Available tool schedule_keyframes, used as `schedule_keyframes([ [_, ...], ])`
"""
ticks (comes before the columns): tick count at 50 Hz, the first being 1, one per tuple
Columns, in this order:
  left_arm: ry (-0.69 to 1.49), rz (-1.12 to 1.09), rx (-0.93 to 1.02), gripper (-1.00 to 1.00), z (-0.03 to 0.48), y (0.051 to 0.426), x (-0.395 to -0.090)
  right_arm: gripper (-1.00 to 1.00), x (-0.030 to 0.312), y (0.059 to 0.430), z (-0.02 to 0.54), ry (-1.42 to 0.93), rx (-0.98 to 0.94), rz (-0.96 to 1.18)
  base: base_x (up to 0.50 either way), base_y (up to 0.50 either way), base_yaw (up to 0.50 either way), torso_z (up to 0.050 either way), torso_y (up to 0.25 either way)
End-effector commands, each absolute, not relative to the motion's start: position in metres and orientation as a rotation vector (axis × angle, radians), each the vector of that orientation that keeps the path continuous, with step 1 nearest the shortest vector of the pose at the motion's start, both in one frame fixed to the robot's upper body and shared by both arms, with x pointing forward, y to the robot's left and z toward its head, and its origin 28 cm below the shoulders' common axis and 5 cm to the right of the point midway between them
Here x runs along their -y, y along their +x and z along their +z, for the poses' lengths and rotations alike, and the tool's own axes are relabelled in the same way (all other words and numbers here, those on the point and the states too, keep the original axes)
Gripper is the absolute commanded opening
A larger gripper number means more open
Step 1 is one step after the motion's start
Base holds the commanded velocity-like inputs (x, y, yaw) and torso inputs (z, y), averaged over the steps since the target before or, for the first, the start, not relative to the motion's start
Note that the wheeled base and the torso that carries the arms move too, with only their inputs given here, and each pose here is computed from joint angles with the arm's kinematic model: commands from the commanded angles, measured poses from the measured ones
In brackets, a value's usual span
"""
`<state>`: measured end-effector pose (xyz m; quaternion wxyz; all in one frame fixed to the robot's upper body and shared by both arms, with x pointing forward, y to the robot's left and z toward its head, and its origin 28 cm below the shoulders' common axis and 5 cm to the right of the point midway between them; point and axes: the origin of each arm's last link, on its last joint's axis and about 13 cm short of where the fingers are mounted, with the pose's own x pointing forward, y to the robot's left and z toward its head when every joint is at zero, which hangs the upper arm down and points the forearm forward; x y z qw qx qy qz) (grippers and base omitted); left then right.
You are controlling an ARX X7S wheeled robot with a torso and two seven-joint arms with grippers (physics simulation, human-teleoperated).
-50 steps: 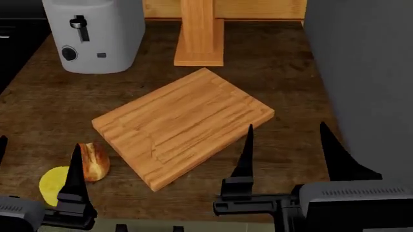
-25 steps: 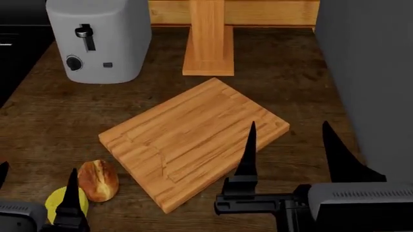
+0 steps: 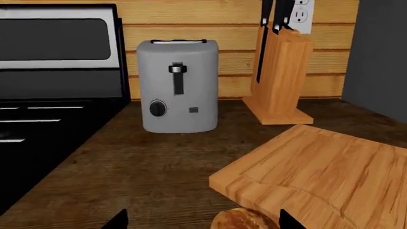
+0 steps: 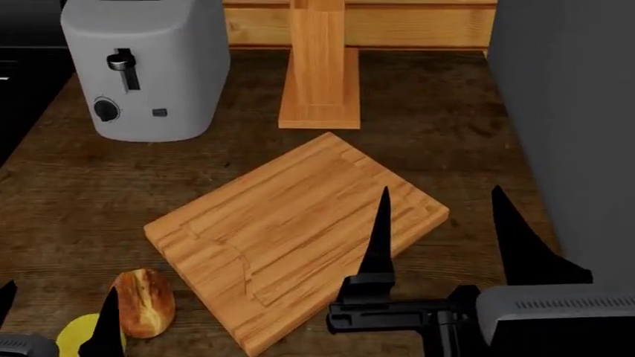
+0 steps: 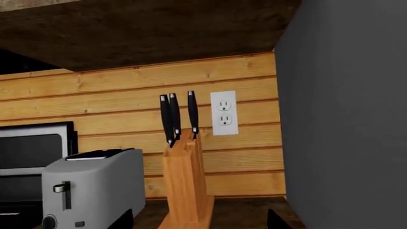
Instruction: Place the bread and cheese on the cutting board.
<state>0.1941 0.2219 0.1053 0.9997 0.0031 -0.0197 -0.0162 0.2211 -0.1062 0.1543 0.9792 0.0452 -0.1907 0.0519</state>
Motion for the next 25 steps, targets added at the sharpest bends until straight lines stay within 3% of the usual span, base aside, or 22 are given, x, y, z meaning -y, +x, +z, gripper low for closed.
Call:
schedule_keyframes([
  [1, 0.012, 0.010, 0.024, 1.00, 0.105, 0.183, -0.226, 1.00, 0.108, 0.223, 0.154, 0.079, 0.391, 0.095, 0.00, 0.00, 0.00, 0.000, 0.000],
  [25, 0.035, -0.048, -0.038, 1.00, 0.094, 0.177, -0.222, 1.00, 0.107, 0.222, 0.154, 0.085, 0.392, 0.102, 0.00, 0.00, 0.00, 0.000, 0.000],
])
